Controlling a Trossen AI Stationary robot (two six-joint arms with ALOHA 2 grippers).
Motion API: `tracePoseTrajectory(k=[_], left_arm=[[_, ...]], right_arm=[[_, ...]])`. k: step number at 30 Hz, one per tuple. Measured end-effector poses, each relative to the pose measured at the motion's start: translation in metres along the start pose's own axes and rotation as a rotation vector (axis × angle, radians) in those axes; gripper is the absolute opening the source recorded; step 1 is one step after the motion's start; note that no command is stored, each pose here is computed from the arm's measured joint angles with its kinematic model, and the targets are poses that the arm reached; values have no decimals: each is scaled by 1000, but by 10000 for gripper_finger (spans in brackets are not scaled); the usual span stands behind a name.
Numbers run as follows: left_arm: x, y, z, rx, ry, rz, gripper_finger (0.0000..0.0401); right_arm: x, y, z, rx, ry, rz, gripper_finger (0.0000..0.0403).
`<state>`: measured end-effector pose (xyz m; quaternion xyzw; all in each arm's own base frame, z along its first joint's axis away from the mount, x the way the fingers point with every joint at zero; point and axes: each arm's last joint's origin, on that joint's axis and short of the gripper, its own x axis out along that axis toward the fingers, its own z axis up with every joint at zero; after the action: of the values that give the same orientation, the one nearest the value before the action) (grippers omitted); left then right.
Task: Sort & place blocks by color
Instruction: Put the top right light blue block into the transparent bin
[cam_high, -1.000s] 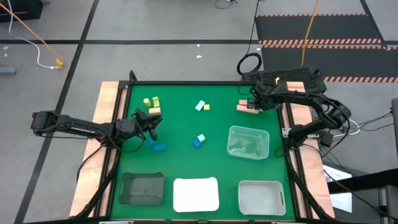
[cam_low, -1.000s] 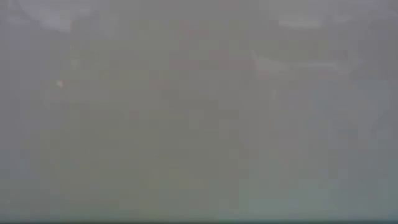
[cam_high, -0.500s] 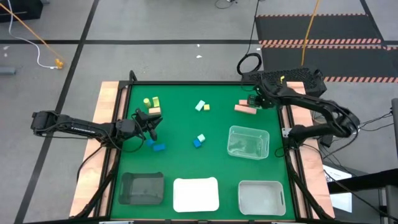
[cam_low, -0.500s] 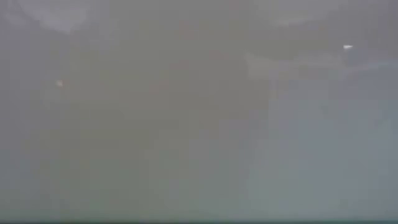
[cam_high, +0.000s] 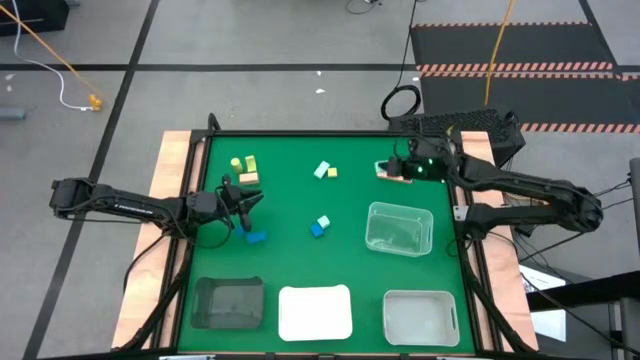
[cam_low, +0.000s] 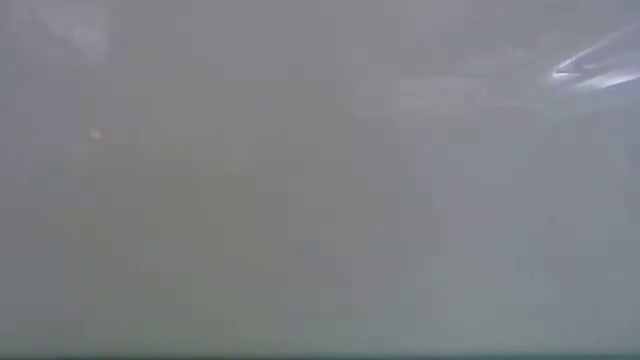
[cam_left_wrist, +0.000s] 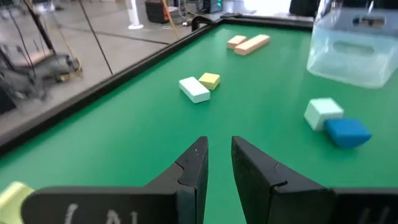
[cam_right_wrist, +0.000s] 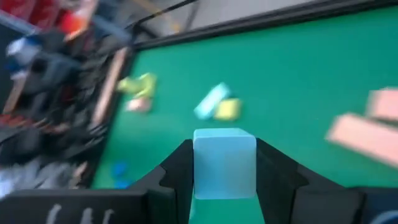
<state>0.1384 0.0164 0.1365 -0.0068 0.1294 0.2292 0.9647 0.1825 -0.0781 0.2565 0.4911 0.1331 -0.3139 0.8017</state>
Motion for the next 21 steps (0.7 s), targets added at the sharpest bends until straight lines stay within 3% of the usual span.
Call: tracePoseTrajectory(k=[3, 9, 18, 21], left_arm=[[0, 0, 0, 62, -1, -1, 72], [0, 0, 0, 61, -2, -1, 72], [0, 0, 1, 59, -7, -1, 72], [0, 0, 1, 59, -8, -1, 72]], right_arm=[[-5, 11, -18, -26, 102, 74, 116], [-12, 25, -52, -115, 397, 198, 116], [-26, 3, -84, -319, 656, -20, 116], [-28, 0, -88, -386, 686, -37, 139]])
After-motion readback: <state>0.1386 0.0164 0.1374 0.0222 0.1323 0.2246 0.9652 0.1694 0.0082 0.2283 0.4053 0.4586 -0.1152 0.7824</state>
